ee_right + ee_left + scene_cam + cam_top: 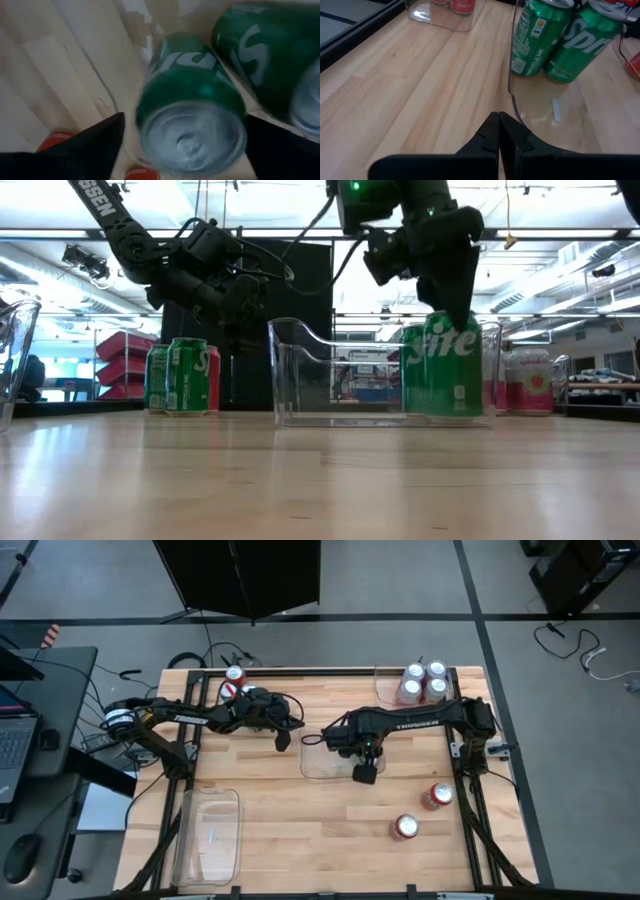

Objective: Sort soda cans
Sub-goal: Put the bottom green soda can into the middle transparent bin

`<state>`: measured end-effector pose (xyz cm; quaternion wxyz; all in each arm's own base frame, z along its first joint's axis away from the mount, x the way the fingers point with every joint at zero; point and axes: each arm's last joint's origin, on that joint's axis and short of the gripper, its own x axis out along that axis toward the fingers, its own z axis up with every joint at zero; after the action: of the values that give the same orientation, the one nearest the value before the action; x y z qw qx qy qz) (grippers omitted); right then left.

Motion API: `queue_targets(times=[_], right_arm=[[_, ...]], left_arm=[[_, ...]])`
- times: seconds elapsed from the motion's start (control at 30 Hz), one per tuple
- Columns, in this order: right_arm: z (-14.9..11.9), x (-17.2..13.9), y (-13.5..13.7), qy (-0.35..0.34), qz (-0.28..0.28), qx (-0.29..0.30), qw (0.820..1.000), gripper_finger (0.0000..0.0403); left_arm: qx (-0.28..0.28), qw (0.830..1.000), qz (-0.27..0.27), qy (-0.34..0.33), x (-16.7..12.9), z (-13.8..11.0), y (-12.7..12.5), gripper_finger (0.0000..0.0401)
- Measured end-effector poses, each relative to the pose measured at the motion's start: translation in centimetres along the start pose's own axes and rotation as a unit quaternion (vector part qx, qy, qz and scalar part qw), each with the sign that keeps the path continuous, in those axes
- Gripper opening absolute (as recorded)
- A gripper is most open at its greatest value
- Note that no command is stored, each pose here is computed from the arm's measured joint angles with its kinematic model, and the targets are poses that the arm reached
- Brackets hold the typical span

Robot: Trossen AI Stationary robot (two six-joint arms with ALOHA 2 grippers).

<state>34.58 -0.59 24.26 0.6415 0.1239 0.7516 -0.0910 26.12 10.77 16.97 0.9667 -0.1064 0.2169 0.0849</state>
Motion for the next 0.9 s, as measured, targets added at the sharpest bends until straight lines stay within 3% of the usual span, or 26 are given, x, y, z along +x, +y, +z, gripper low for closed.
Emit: queue_targets(times=[0.1, 0.37, 0.53, 0.7, 0.83, 0.9], right_arm=[[-0.2, -0.9, -0.1, -0.002, -0.016, 0.008, 1.0, 0.038], [-0.6, -4.4, 0.4, -0.023, -0.02, 0.004, 1.0, 0.0311], [-1.8, -7.0, 1.2, -0.071, -0.009, -0.018, 0.997, 0.0269], [-3.6, -8.6, 2.1, -0.146, -0.063, -0.052, 0.986, 0.0168], [-4.0, -8.7, 2.8, -0.225, -0.048, -0.085, 0.969, 0.0052], [-4.1, -8.5, 2.9, -0.267, -0.038, -0.101, 0.958, 0.0014]], left_arm=[[-0.001, 1.0, 0.0, 0.0, 0.0, 0.0, 0.0, 0.0005], [-0.002, 1.0, 0.0, 0.001, 0.0, 0.0, 0.0, 0.0005], [-0.001, 1.0, -0.009, 0.014, -0.3, 0.0, -0.1, 0.0005], [0.018, 0.998, -0.007, 0.054, -1.8, 1.8, -0.6, 0.0005], [0.03, 0.996, 0.003, 0.082, -3.5, 4.2, -1.3, 0.0005], [0.033, 0.994, 0.02, 0.099, -4.6, 5.5, -1.7, 0.0005]])
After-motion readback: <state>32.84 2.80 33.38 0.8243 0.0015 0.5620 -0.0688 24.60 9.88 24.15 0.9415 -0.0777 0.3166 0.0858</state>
